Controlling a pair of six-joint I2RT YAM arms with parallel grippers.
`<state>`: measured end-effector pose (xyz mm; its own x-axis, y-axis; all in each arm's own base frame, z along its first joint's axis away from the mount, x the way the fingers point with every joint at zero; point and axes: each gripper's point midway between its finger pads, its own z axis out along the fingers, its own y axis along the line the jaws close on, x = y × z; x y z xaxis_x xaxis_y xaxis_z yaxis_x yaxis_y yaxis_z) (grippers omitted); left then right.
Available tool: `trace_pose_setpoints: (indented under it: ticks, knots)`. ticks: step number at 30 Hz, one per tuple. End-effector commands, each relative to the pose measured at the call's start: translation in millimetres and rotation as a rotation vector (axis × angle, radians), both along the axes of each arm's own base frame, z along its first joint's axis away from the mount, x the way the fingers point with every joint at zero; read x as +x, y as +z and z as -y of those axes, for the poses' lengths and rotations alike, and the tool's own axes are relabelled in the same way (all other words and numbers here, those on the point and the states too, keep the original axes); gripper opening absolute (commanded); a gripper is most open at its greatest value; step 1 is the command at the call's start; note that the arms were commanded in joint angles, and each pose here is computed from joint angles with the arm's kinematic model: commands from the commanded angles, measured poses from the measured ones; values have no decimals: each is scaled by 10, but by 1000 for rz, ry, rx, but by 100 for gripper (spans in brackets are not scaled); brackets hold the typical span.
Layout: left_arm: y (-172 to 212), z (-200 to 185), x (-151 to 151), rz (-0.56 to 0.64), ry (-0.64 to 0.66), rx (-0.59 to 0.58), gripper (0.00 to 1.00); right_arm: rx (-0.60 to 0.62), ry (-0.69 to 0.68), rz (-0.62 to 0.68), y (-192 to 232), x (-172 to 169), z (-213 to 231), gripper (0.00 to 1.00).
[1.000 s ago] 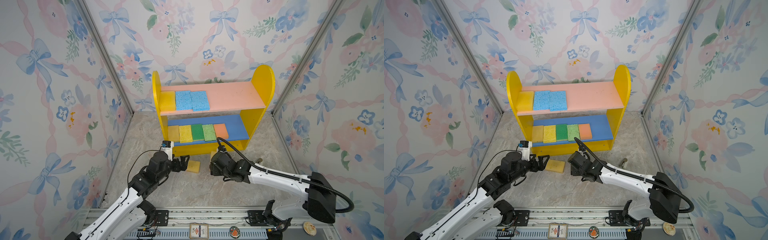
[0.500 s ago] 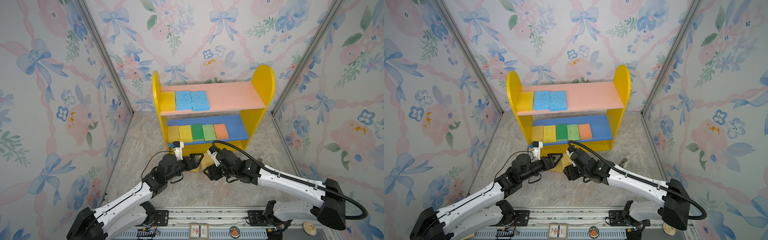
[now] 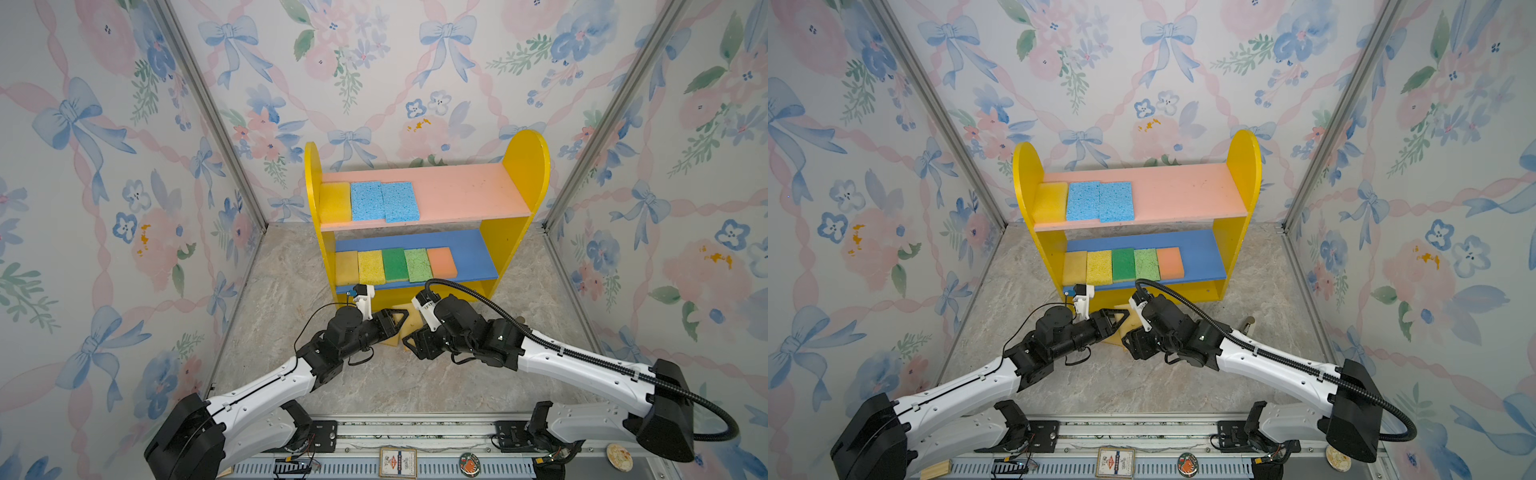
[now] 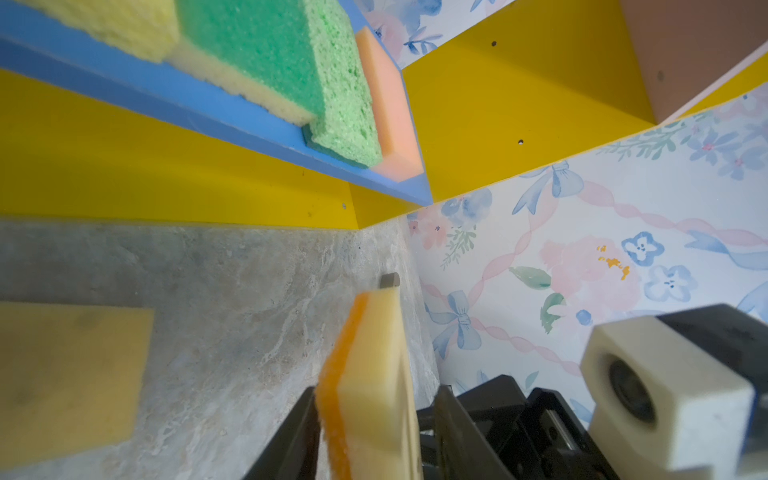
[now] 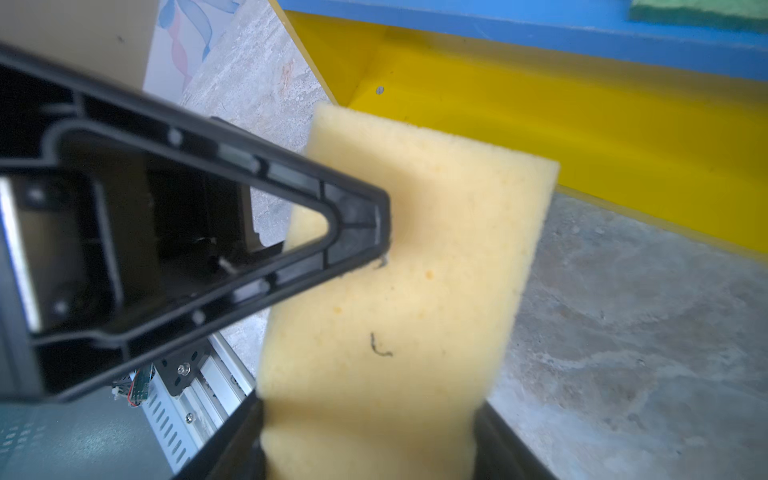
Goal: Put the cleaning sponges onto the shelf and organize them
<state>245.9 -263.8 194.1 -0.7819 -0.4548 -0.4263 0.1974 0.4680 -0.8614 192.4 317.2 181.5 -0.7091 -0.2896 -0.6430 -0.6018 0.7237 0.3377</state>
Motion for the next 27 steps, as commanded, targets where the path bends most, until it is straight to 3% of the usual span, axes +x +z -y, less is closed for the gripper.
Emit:
trace_pose_setpoints:
  ticks: [1, 5, 9, 15, 19, 27]
  knots:
    - [75, 27, -8, 27, -14, -21, 25, 37, 10, 7, 121, -20, -70, 69]
    - [116, -10, -5, 43, -10, -26, 14, 43, 4, 2, 172, -21, -49, 81]
    - [215, -76, -1, 65, -18, -49, 13, 162, -2, -62, 370, 36, 48, 99]
    - [471, -343, 41, 125, 2, -112, 13, 490, 38, -202, 888, 156, 195, 97]
    - [763, -479, 14, 188, -28, -164, 14, 587, 123, -293, 1011, 88, 141, 97]
    - [1112, -489, -82, 243, -116, -221, 15, 816, 221, -342, 1276, 22, 5, 98]
